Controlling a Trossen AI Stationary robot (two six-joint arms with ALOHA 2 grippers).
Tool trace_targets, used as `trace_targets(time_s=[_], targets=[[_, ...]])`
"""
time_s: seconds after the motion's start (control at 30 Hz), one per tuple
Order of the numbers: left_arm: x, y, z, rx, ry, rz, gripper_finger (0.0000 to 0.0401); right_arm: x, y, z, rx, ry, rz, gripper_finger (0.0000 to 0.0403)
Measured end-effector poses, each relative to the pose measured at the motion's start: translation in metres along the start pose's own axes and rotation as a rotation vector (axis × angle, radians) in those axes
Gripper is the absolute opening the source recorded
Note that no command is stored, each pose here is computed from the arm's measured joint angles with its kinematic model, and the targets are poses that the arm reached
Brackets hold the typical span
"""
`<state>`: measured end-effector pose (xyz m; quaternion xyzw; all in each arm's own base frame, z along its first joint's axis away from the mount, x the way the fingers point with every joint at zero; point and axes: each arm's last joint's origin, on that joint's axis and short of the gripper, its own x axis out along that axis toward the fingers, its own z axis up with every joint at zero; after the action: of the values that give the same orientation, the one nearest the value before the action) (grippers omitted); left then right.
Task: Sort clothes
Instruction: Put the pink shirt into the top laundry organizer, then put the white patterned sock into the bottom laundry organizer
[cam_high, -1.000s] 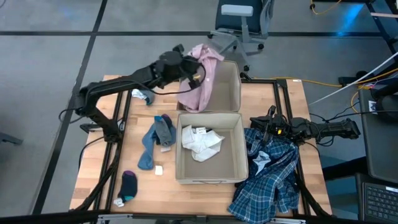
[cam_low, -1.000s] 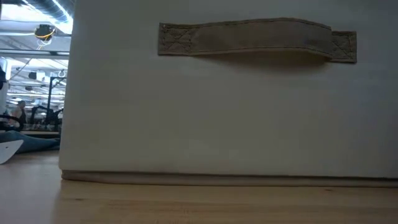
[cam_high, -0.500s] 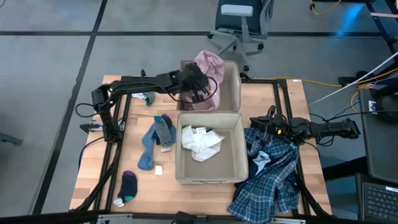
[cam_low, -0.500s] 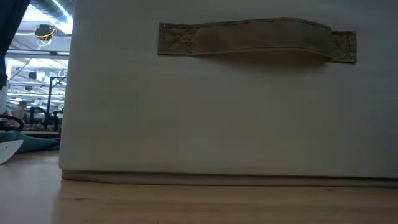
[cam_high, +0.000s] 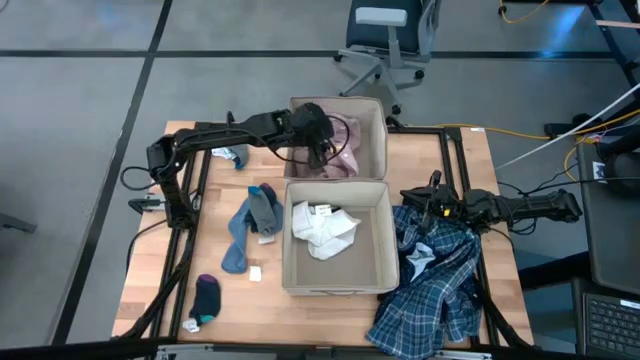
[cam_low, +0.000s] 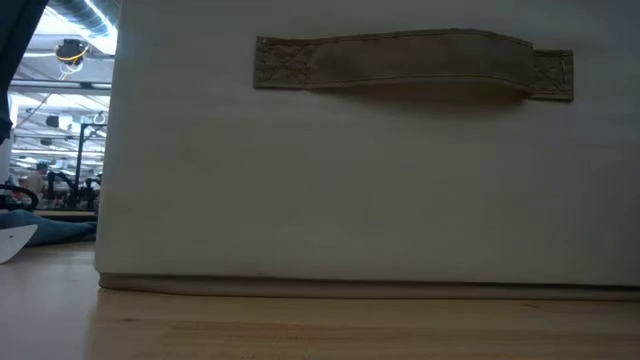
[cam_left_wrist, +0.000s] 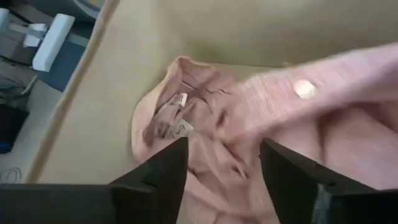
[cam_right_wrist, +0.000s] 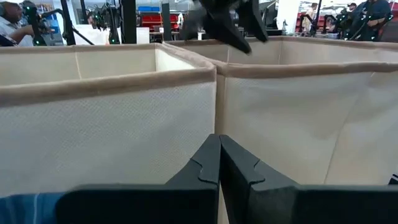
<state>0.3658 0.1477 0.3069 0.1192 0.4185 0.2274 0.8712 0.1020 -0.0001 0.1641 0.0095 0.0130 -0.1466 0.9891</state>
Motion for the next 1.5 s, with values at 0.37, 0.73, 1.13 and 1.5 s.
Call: trace_targets(time_s=[0.37, 0.73, 1.13, 1.5], targets=[[-0.108, 0.02, 0.002, -0.128, 0.049, 0.0, 0.021, 0.001, 0.0, -0.001, -0.004, 0.013, -0.003, 0.0007], [-0.169, 0.038, -0.068, -0.405, 0.269, 0.261, 0.021, 0.001, 0.0, -0.002, -0.016, 0.017, -0.004, 0.0007], [-0.117, 0.025, -0.152, -0.537, 0.62, 0.356, 0.021, 0.001, 0.0, -0.002, -0.017, 0.017, -0.004, 0.0007], [-0.075, 0.006, -0.2, -0.412, 0.725, 0.292, 0.021, 0.001, 0.0, -0.002, -0.017, 0.018, -0.004, 0.0007]])
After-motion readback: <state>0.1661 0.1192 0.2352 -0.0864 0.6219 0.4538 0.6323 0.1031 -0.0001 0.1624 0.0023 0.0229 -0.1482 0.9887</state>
